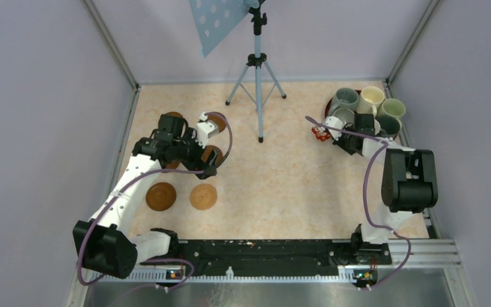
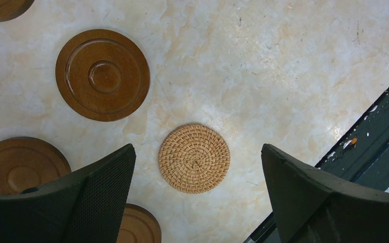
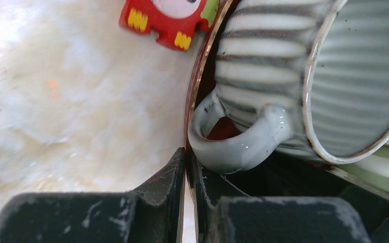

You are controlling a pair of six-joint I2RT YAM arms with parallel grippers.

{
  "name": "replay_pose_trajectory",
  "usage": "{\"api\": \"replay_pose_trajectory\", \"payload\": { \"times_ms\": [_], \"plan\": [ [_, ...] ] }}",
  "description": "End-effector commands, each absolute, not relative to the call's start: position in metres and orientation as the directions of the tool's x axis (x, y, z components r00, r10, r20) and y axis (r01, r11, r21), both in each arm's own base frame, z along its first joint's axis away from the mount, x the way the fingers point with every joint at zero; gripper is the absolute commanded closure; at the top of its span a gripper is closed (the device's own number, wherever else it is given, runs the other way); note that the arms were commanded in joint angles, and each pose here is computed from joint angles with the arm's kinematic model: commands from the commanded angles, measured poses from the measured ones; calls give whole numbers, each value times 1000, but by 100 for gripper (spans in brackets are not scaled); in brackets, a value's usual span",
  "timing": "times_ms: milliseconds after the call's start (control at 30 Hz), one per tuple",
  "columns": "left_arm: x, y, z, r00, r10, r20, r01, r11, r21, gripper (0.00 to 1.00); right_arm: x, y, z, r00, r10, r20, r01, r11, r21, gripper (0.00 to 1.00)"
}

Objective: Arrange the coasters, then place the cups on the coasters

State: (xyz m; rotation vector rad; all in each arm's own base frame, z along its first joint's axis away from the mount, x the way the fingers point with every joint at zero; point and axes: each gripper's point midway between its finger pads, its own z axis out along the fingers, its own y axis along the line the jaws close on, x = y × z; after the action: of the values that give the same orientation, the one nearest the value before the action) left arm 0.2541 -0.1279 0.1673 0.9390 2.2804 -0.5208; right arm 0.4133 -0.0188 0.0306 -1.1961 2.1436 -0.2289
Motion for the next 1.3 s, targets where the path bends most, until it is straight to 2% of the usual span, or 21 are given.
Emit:
{"api": "replay_pose_trajectory", "payload": {
  "times_ms": [0, 400, 600, 900, 1267],
  "plan": [
    [260, -129, 185, -537, 456, -709, 719, 688, -102, 1, 319, 22, -4, -429, -798, -423, -830, 533, -162, 99],
    [267, -131, 199, -554, 398, -731, 682, 720, -124, 1, 245, 79, -4, -328, -858, -395, -920, 385, -70, 98],
    [275, -121, 206, -568, 372, -734, 634, 767, -102, 1, 209, 103, -5, -317, -876, -365, -944, 329, 31, 97],
    [285, -113, 210, -606, 294, -739, 566, 812, -141, 1, 161, 137, -6, -220, -922, -317, -975, 199, 99, 89],
    [296, -110, 208, -640, 247, -728, 537, 822, -193, 1, 129, 169, -3, -75, -955, -286, -994, 50, 94, 81]
  ]
}}
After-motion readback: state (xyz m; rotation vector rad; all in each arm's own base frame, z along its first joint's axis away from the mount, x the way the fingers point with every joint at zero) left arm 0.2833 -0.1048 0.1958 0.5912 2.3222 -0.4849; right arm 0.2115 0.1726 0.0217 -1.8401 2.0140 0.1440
